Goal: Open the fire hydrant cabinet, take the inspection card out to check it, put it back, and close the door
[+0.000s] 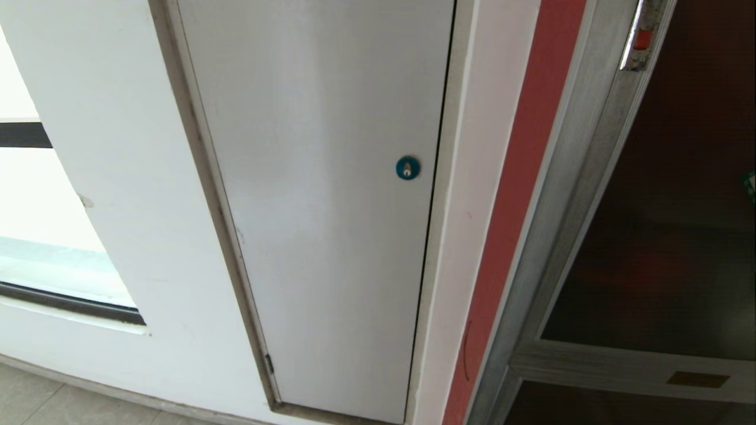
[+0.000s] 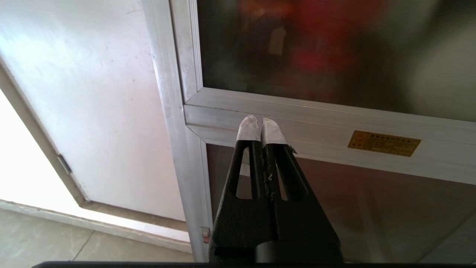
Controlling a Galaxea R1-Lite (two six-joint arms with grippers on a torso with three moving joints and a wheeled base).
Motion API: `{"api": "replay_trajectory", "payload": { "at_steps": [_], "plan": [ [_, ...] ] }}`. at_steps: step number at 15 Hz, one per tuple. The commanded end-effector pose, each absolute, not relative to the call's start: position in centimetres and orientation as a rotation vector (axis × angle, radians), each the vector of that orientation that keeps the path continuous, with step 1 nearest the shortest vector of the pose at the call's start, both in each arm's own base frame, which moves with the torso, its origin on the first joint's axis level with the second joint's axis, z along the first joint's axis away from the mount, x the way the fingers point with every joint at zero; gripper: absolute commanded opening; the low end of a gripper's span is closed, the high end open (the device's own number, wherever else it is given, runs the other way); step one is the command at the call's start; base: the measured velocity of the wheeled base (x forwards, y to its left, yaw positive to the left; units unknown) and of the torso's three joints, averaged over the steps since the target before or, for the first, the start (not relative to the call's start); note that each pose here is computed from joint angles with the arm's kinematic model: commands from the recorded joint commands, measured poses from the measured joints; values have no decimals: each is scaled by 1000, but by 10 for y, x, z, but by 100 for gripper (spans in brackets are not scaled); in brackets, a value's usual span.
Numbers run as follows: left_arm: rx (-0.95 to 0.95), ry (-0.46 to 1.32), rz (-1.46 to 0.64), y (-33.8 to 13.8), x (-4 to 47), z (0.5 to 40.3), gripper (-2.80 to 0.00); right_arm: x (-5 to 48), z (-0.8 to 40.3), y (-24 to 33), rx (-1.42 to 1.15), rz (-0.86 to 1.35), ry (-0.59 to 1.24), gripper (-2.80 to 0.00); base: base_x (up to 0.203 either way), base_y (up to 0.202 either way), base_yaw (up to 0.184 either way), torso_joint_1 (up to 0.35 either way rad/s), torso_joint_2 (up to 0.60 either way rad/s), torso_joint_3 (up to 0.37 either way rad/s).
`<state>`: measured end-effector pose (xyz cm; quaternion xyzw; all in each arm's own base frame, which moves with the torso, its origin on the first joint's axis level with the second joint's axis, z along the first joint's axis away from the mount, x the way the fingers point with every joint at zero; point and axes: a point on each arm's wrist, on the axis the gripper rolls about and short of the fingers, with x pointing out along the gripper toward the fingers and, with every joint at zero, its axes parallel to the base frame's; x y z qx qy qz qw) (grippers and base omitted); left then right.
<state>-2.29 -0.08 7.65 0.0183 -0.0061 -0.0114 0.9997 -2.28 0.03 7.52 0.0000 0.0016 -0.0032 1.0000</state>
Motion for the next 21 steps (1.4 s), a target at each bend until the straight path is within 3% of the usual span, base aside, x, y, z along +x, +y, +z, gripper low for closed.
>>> {"api": "replay_trajectory", "payload": {
  "at_steps": [1, 15, 21],
  "plan": [
    [37, -5, -23, -1, -22, 75, -280, -23, 75, 0, 0, -6, 0, -280, 0, 0, 0, 0, 0, 0],
    [37, -5, -23, -1, -22, 75, -280, -24, 79, 0, -6, -9, -11, -280, 0, 0, 0, 0, 0, 0],
    [37, -5, -23, -1, -22, 75, -280, -40, 154, 2, -8, 63, -62, -280, 0, 0, 0, 0, 0, 0]
  ]
}}
